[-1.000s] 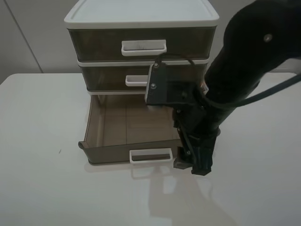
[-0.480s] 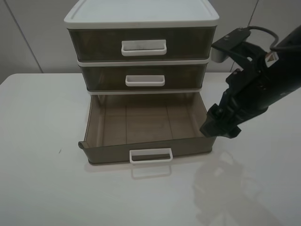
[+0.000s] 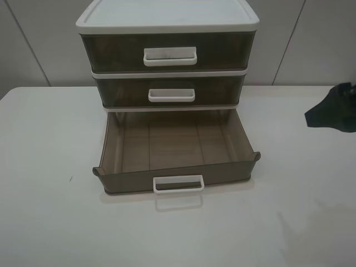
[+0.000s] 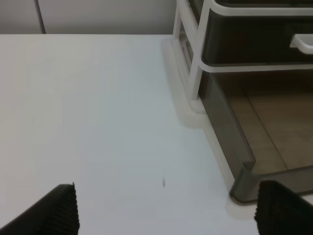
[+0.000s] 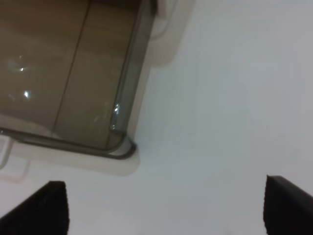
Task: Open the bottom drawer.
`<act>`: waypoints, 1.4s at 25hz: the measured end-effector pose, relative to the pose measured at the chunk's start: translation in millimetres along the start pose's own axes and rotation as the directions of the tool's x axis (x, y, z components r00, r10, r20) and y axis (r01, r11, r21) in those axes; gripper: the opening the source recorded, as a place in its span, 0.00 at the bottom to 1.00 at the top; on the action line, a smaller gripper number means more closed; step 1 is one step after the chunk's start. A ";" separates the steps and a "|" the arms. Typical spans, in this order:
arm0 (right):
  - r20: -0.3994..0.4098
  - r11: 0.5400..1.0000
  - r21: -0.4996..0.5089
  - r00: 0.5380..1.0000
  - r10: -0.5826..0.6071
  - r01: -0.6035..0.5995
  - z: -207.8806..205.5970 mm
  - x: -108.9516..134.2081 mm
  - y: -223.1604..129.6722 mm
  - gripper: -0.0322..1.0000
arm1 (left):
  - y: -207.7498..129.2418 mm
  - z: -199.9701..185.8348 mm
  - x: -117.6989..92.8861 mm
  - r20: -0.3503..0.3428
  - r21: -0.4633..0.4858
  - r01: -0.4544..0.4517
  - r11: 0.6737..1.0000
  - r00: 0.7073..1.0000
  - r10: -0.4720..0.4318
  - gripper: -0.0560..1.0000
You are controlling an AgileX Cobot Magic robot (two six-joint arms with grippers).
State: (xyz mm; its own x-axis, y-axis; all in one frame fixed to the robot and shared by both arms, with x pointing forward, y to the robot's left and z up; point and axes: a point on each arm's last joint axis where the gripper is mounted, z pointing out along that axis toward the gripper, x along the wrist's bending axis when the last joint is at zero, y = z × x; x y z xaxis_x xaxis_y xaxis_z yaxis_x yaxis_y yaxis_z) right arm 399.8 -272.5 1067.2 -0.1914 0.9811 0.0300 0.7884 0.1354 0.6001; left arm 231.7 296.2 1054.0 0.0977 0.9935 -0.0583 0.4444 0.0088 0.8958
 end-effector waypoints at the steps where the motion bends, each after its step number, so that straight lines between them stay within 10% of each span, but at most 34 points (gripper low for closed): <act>1: 0.012 0.999 -0.030 1.000 0.014 -0.013 -7.5 -2.1 -3.1 0.79 | 0.0 0.0 0.0 0.000 0.000 0.000 1.000 1.000 0.000 0.76; 17: 0.176 0.918 -0.388 0.984 -0.016 0.084 -109.6 -2.0 -67.1 0.79 | 0.0 0.0 0.0 0.000 0.000 0.000 1.000 1.000 0.000 0.76; 35: 0.201 0.882 -0.456 0.979 -0.028 0.119 -110.4 3.2 -141.0 0.79 | 0.0 0.0 0.0 0.000 0.000 0.000 1.000 1.000 0.000 0.76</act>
State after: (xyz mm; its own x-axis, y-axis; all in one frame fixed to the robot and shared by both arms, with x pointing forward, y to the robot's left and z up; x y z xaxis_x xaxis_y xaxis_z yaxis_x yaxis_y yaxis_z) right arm 223.5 -303.7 1070.9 -0.0925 0.9846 -0.1482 0.4063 0.1732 0.8972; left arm 231.7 296.2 1054.0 0.0977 0.9935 -0.0583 0.4444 0.0088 0.8958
